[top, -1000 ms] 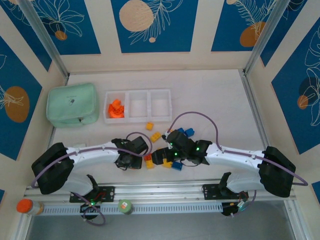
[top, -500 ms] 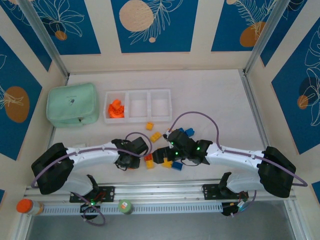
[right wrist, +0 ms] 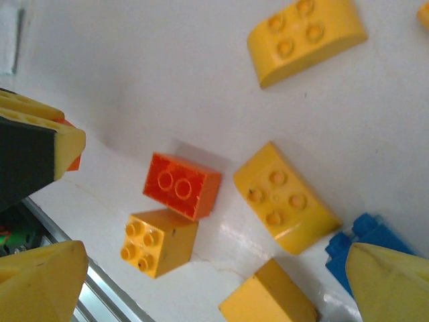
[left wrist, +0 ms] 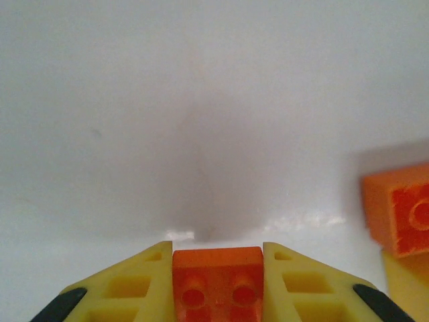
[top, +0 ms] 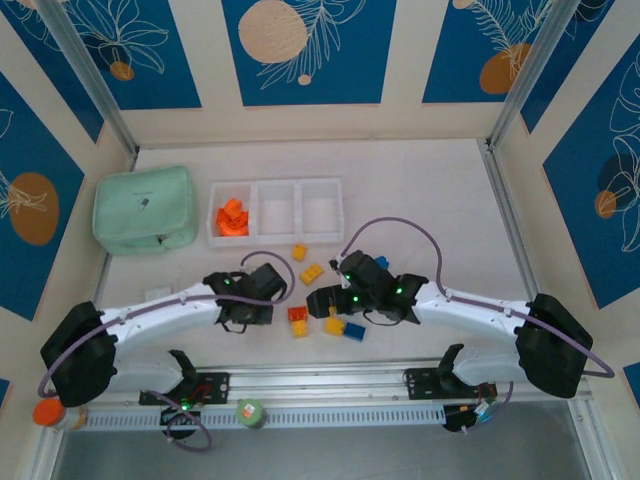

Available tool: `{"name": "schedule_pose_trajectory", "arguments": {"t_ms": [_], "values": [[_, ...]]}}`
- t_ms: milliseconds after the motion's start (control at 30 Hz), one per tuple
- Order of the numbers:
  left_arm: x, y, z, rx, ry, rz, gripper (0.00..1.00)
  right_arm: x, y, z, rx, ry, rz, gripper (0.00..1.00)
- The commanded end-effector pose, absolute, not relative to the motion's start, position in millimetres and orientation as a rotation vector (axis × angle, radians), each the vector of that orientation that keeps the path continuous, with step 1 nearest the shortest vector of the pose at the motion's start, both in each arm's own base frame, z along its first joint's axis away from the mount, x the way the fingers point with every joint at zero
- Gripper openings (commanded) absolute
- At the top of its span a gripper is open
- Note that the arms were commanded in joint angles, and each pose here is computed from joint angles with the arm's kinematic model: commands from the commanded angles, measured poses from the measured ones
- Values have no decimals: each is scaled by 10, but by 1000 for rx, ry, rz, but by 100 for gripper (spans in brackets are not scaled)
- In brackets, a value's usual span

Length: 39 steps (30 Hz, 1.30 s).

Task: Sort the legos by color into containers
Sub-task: Place the lego in the container.

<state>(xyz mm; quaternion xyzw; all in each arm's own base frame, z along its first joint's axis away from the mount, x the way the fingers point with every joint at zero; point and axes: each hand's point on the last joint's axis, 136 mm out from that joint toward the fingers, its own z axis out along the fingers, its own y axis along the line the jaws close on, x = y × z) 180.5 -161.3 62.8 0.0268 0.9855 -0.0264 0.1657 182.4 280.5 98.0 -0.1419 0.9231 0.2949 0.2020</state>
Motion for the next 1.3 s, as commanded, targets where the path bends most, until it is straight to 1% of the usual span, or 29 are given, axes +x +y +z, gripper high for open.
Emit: {"name": "schedule_pose_trajectory", "arguments": {"t_ms": [0, 133, 367, 600, 733, 800, 900, 1133, 1267], "values": [[2092, -1486, 972, 62, 2720, -46, 28, 1960, 2915, 1291, -422, 2488, 898, 99], [2577, -1373, 1337, -14, 2608, -76, 28, 2149, 2959, 1444, -398, 2445, 938, 99], [3490, -1087, 1510, -146, 2560, -63, 27, 2367, 3014, 1574, -395, 2415, 950, 99], [4308, -851, 1369, -268, 2552, -67, 28, 2468, 3035, 1473, -369, 2438, 957, 99], [4653, -682, 1258, -342, 2566, -78, 29, 2515, 3037, 1460, -363, 2443, 954, 99], [4753, -689, 1238, -326, 2568, -91, 32, 2527, 3034, 1471, -361, 2439, 954, 99], [4794, -699, 1242, -303, 2569, -93, 46, 2533, 3015, 1477, -359, 2439, 949, 99], [4615, -715, 1376, -286, 2565, -132, 53, 2507, 2958, 1487, -356, 2448, 945, 99], [4395, -866, 1441, -279, 2574, -256, 55, 2444, 2915, 1496, -365, 2456, 945, 99]]}}
